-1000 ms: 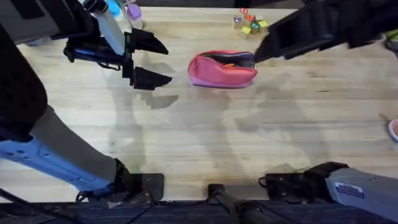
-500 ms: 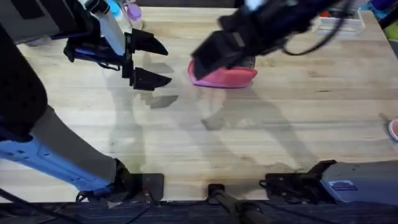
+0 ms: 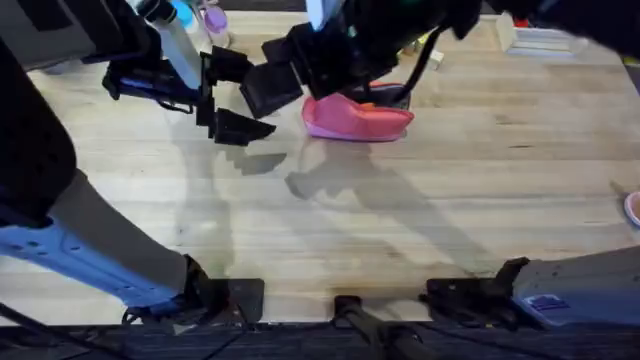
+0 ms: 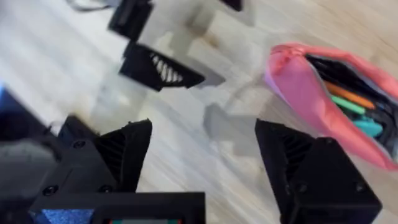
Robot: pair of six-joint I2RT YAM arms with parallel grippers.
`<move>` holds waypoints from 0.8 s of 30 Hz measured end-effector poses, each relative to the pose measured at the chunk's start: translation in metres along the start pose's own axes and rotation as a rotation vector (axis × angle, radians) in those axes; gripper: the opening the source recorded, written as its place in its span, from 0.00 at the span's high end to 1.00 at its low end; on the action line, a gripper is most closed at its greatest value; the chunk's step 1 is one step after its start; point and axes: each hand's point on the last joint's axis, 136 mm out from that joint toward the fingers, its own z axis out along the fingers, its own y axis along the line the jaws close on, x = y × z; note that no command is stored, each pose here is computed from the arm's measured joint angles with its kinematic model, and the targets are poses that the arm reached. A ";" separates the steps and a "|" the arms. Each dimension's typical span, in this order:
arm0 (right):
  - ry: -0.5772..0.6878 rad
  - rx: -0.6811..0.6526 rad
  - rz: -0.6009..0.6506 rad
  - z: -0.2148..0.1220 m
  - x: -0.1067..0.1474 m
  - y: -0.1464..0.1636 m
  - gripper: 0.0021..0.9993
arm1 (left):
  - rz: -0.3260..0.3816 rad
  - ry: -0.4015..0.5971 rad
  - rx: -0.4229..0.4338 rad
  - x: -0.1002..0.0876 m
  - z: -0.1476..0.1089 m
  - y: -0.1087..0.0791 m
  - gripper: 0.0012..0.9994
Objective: Unzip the bag, pick up the pens from the table one at a time and place them inside, then zip the bag closed.
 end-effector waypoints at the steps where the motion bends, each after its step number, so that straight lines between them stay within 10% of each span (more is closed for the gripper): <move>1: -0.005 0.022 0.027 0.001 0.000 -0.001 0.00 | 0.000 0.000 0.000 0.000 0.000 0.000 0.00; 13: -0.104 0.171 0.384 0.000 -0.004 -0.008 0.00 | 0.000 0.000 0.000 0.000 0.000 0.000 0.00; 24: -0.124 0.187 0.457 0.000 -0.005 -0.012 0.00 | 0.000 0.000 0.000 0.000 0.000 0.000 0.00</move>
